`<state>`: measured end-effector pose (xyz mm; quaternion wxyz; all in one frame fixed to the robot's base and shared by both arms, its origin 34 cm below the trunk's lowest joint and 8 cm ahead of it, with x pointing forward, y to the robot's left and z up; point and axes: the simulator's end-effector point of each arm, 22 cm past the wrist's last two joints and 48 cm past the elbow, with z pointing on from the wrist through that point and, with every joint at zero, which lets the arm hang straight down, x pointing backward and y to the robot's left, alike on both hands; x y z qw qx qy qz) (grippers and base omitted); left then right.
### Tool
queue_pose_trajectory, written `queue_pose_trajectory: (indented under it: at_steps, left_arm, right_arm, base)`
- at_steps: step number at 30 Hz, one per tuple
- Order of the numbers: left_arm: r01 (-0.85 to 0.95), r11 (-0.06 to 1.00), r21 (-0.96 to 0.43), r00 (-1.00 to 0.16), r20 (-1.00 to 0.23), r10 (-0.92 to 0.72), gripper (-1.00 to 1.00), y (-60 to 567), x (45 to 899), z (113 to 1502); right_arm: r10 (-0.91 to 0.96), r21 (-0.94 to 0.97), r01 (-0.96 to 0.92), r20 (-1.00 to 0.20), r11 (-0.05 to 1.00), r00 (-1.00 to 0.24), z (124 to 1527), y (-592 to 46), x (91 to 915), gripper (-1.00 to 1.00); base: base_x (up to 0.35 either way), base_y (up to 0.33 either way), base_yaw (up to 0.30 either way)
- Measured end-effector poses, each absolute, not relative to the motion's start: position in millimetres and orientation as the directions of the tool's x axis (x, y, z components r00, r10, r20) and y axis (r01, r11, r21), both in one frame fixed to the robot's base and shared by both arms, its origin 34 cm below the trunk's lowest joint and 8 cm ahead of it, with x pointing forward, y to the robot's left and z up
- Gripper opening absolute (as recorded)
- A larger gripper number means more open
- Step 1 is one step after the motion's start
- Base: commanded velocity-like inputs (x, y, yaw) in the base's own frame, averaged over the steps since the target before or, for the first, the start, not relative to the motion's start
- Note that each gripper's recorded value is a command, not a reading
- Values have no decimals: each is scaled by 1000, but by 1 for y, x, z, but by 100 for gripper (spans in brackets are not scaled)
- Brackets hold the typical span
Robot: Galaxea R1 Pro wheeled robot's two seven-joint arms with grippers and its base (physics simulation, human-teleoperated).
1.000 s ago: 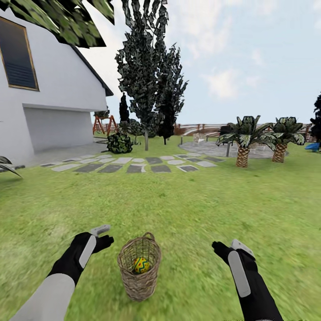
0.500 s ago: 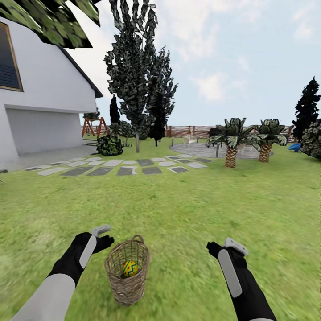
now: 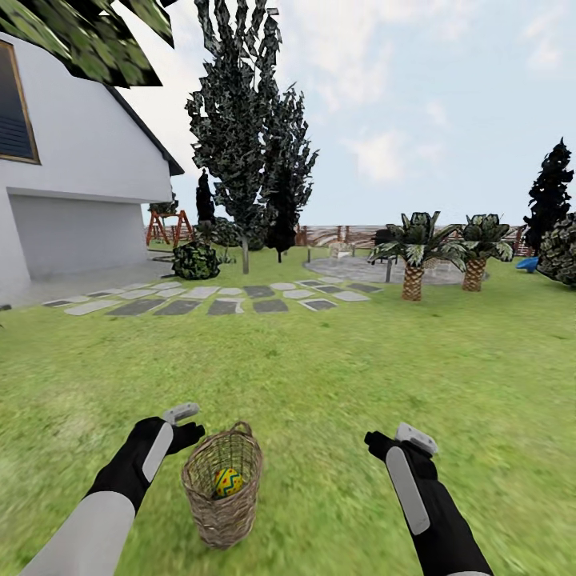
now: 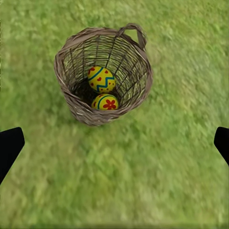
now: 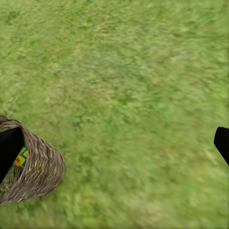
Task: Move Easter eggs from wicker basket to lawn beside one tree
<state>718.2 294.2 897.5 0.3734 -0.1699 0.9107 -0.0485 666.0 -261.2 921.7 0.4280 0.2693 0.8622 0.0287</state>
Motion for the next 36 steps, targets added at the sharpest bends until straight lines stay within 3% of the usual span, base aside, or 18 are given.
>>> queue_pose_trajectory:
  at_steps: [21, 36]
  left_arm:
    - [-275, 938, -210, -671, -657, -343, 100, 294, 718, 890]
    - [-279, 938, -204, -686, -641, -344, 100, 293, 718, 876]
  right_arm:
    - [490, 276, 440, -712, 854, -503, 915, -260, 666, 100]
    - [492, 268, 446, -694, 854, -526, 900, -259, 667, 100]
  base:
    - [166, -142, 34]
    - [15, -16, 41]
